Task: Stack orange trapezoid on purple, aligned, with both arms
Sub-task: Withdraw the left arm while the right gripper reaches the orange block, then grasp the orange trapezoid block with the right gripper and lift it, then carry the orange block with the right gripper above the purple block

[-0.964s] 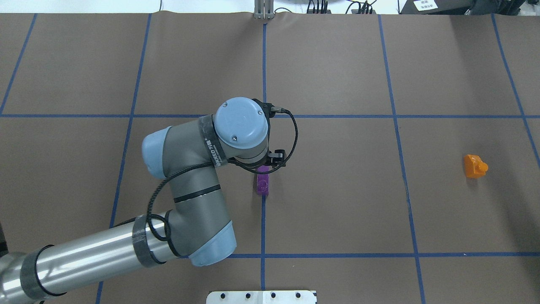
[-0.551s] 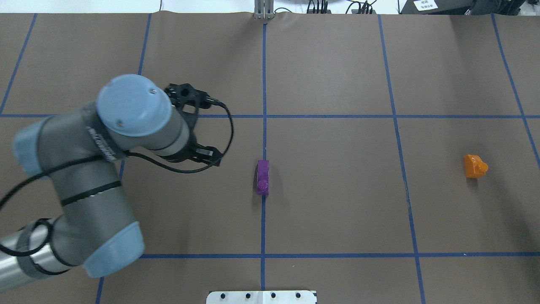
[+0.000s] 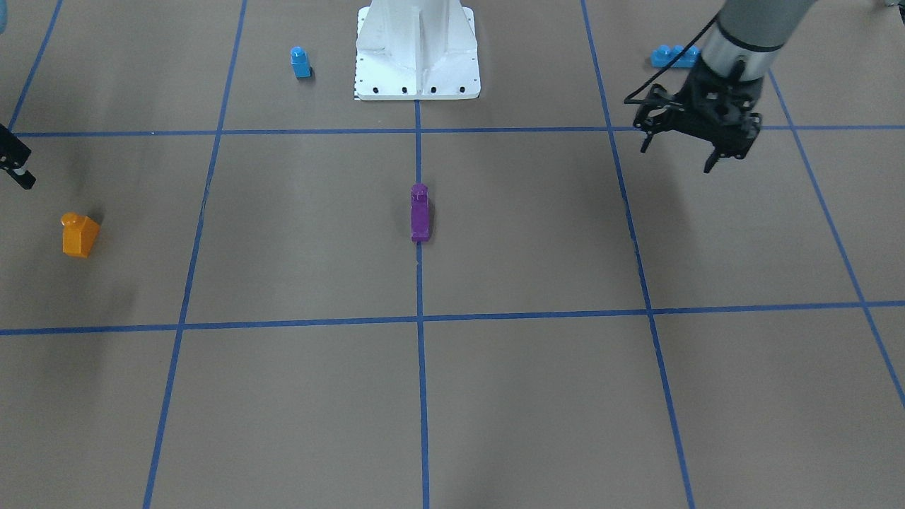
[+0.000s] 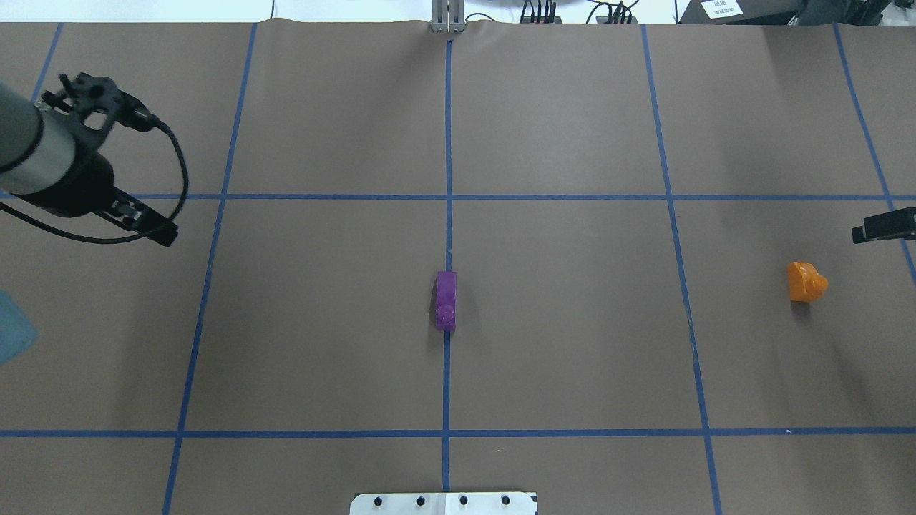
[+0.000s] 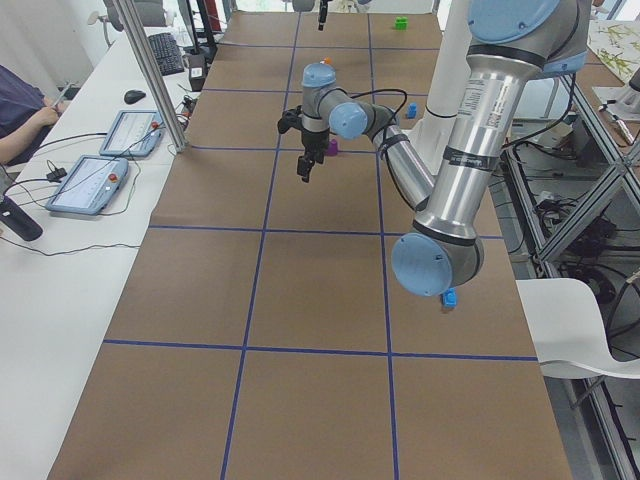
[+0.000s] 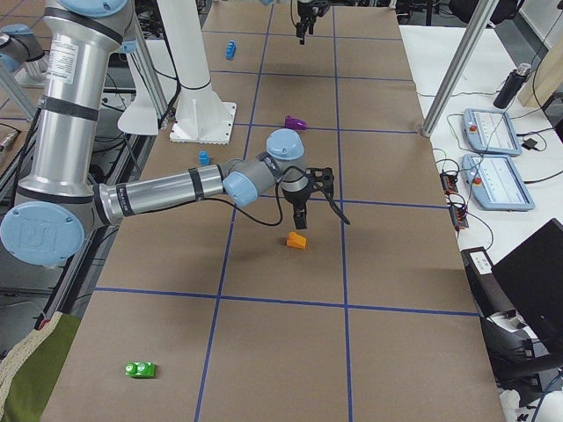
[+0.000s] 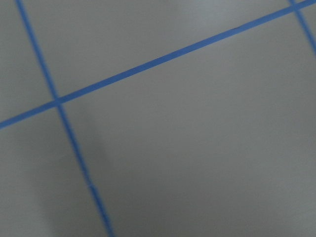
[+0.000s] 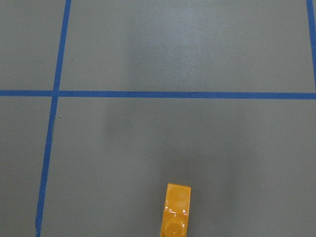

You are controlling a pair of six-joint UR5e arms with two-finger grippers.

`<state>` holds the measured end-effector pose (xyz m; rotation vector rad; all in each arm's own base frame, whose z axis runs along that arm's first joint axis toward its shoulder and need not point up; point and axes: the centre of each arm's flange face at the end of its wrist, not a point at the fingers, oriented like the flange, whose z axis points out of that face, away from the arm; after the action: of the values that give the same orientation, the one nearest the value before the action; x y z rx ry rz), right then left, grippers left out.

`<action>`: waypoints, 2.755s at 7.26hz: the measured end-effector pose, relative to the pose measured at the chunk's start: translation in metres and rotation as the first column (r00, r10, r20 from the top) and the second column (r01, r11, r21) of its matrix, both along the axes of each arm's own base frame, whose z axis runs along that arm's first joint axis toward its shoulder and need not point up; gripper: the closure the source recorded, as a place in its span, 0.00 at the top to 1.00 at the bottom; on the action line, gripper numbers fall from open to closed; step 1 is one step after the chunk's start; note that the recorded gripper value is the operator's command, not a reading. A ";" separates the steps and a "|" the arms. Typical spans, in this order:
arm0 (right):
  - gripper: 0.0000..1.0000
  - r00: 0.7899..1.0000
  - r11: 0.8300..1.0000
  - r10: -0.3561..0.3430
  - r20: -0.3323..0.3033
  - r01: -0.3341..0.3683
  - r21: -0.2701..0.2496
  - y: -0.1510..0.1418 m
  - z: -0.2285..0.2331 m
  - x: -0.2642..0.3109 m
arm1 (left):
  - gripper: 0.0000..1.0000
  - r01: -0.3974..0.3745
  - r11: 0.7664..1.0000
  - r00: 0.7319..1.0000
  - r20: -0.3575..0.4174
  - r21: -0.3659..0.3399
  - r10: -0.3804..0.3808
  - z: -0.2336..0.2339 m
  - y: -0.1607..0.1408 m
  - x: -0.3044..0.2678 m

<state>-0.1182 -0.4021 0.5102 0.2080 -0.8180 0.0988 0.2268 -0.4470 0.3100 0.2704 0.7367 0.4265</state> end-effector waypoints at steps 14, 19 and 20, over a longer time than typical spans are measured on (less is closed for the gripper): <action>0.00 0.997 0.999 0.034 -0.070 -0.031 0.037 0.016 0.084 -0.115 | 1.00 -0.020 1.000 1.000 0.018 0.019 0.019 0.028 -0.006 -0.041; 0.00 0.999 0.998 0.043 -0.026 -0.041 0.057 -0.056 -0.106 -0.181 | 1.00 0.002 1.000 0.998 0.066 0.000 -0.002 0.123 -0.024 -0.139; 0.00 0.999 0.999 0.031 -0.026 -0.029 0.045 -0.063 -0.158 -0.204 | 1.00 -0.035 0.999 0.999 0.018 -0.005 0.035 0.164 -0.036 -0.186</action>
<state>-0.3221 -0.4648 0.3520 0.2633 -0.7912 0.1059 0.0410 -0.4827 0.4740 0.2492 0.7254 0.4603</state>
